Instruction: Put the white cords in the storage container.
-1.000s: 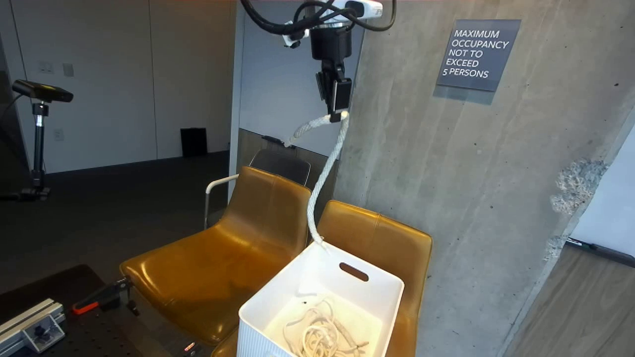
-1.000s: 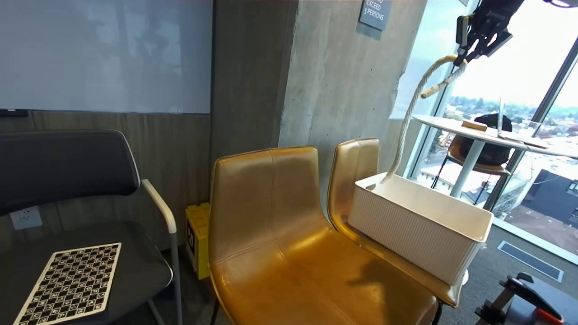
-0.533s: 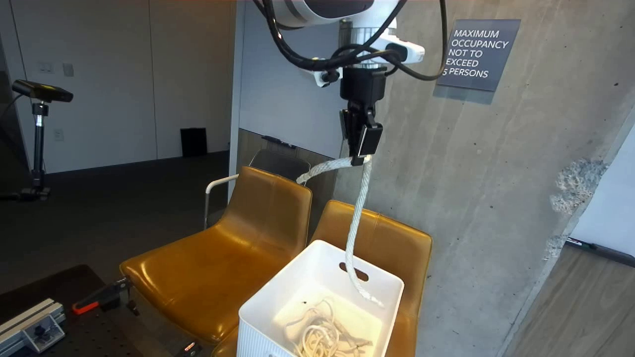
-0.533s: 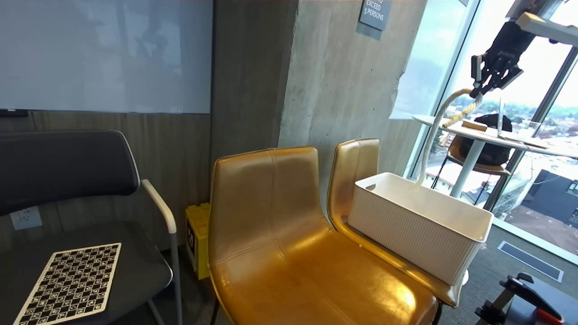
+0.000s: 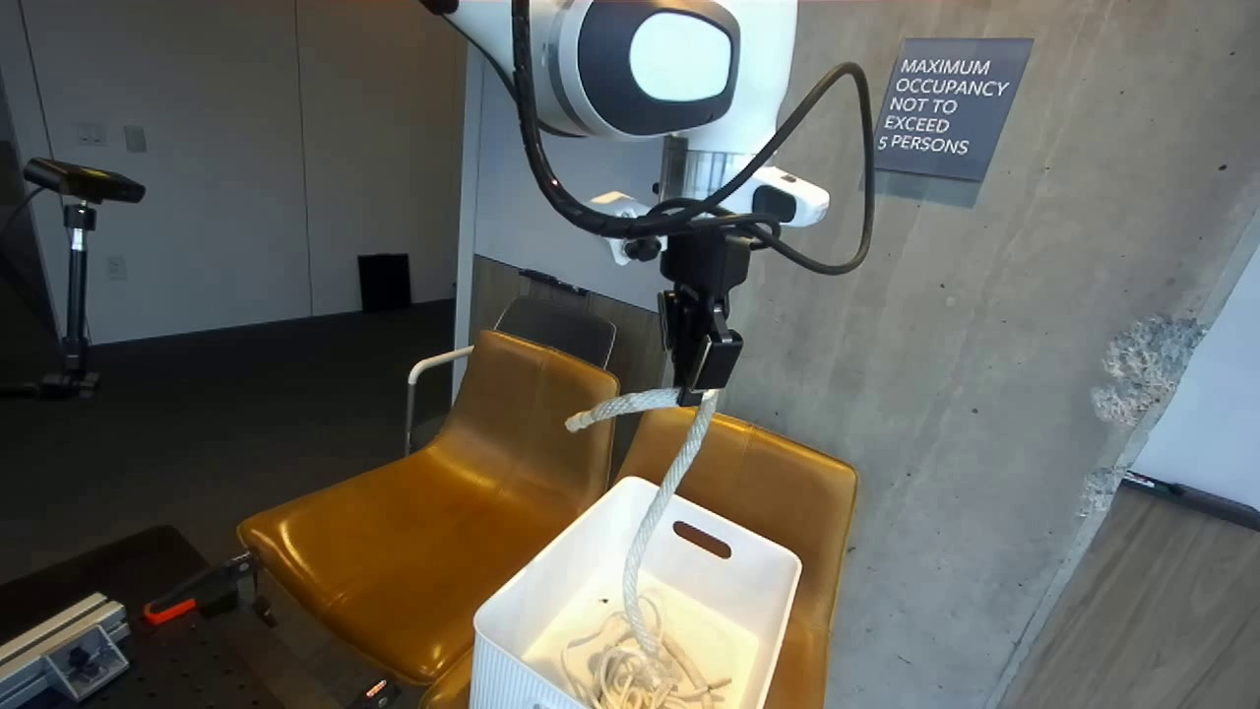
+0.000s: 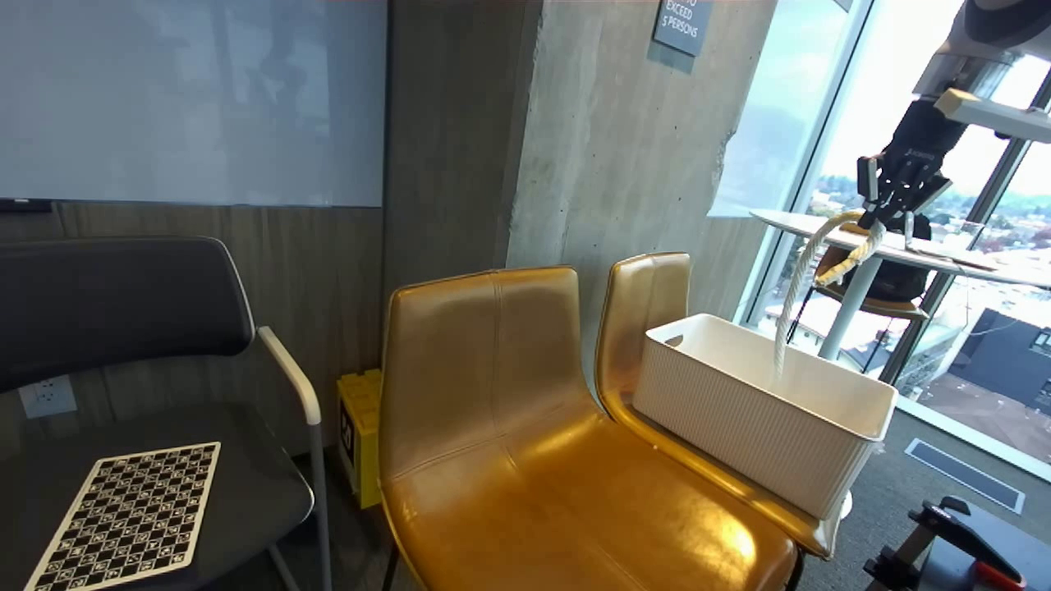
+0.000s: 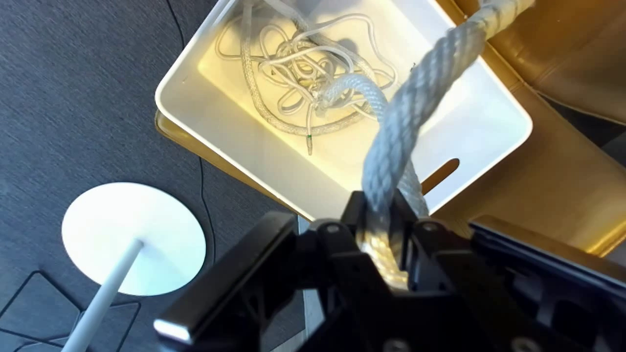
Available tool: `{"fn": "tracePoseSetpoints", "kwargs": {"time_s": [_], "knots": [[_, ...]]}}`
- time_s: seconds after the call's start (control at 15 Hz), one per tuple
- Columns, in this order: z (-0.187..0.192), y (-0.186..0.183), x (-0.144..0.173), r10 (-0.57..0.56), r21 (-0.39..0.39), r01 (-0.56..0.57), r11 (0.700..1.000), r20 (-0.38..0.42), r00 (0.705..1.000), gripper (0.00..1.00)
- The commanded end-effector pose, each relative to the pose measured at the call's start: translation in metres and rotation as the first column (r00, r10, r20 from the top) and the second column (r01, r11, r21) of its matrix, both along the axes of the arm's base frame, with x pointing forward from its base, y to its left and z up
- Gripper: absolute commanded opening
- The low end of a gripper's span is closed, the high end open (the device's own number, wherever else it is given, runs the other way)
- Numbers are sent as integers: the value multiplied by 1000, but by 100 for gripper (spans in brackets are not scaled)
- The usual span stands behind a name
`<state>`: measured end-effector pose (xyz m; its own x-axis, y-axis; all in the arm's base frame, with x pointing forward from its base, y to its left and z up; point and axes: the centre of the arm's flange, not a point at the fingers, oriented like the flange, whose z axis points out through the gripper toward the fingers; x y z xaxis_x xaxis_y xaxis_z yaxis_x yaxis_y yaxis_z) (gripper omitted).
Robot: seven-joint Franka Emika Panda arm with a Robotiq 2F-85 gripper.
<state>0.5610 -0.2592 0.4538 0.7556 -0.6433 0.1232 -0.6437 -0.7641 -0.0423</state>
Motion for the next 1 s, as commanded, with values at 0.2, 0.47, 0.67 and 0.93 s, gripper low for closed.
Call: {"fn": "tracePoseSetpoints", "kwargs": {"time_s": [0.2,0.47,0.67,0.93], "knots": [[-2,54,2,59,3,-59,998,24,998,68],[-5,111,0,119,24,-119,993,11,993,96],[-19,171,-5,176,43,-176,984,-11,984,100],[-32,255,-5,283,32,-282,959,-32,959,100]]}}
